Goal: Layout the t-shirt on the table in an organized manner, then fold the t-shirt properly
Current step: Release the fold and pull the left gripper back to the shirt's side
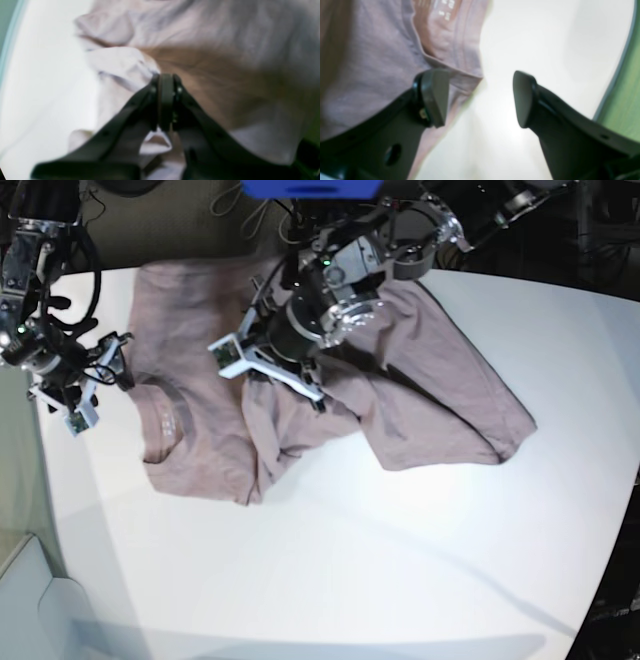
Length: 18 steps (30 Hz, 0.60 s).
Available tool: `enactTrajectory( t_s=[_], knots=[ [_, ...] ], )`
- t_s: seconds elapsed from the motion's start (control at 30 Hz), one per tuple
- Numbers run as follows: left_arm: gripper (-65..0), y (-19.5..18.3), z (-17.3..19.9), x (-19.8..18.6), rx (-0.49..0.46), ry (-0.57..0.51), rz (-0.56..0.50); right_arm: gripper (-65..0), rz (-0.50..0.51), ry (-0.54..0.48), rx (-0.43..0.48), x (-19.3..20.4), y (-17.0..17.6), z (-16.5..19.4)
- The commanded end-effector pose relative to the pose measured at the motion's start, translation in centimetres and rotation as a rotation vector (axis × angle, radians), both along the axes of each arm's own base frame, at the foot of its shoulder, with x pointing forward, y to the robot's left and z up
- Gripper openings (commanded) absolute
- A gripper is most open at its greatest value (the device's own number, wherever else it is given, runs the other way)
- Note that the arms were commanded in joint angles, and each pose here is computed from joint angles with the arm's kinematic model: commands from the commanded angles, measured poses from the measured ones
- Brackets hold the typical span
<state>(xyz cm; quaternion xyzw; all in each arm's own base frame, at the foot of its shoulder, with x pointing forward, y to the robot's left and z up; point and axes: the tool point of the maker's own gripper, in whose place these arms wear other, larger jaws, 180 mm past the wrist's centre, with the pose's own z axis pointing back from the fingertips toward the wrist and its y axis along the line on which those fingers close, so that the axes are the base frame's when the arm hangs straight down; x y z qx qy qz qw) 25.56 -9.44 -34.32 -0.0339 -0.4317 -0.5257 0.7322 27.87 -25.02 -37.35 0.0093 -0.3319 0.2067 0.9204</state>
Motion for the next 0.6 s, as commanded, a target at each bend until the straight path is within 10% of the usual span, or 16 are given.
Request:
enactTrajectory(
  t_s=[0.0,0.57],
  knots=[
    [-64.5,-0.1,3.5,1.5,-0.081,-0.083,0.025,-24.7,0.006,-0.046,0.016,0.9,0.3,1.1],
    [-61.2,1.6,6.3,1.5,-0.241,-0.026,0.09,-24.6,0.038,-0.031,0.053,0.8,2.6,0.2]
  ],
)
